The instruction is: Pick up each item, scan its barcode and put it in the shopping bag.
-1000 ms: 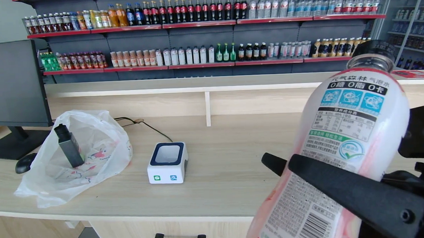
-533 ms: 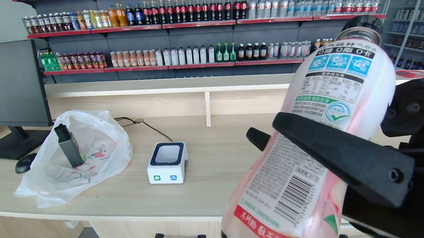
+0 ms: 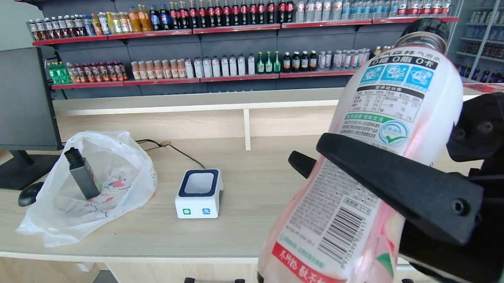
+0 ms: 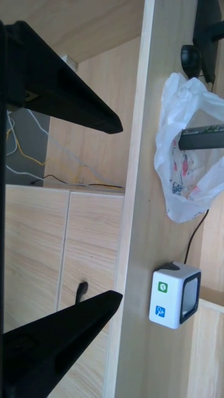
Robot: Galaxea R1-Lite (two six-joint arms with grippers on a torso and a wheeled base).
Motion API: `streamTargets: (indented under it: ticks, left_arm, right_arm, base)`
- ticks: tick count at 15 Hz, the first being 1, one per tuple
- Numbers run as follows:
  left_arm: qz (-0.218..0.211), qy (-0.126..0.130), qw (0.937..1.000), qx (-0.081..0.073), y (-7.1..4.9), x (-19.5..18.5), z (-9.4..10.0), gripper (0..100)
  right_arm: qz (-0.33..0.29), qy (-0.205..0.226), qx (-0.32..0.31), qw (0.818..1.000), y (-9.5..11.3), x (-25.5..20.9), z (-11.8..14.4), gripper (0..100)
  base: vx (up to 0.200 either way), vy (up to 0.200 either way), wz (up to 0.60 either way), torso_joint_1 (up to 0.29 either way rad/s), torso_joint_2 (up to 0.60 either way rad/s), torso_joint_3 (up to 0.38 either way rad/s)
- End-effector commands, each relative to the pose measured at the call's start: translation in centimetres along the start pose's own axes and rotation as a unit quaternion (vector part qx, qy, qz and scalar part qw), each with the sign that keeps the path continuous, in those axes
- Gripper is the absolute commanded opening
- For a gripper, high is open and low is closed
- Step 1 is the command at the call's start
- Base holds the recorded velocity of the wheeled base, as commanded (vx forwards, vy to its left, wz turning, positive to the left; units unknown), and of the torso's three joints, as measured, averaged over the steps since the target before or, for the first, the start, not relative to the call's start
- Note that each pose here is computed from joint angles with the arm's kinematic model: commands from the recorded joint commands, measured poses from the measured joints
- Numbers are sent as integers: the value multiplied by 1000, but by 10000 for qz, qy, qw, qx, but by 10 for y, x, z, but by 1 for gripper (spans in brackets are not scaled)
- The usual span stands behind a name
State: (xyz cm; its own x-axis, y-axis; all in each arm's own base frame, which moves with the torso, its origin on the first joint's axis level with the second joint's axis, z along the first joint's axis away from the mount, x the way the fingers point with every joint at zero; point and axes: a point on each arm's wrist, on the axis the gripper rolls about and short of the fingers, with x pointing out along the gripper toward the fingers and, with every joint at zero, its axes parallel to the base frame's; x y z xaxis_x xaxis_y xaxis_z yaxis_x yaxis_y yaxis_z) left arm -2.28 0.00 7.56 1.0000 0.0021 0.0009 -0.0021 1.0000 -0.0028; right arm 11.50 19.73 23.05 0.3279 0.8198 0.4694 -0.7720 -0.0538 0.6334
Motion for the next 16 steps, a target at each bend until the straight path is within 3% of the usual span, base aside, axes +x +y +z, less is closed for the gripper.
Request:
streamTargets:
  ticks: [1,16]
  left_arm:
    - [5,-3,10000,-2,0,0,0,100]
    - [-3,-3,10000,-2,0,0,0,100]
  right_arm:
    - [8,-2,-9,10000,1,-2,0,0]
    - [20,52,-390,9992,4,-7,-1,0]
  base:
    - [0,0,0,0,0,0]
    - [0,0,0,0,0,0]
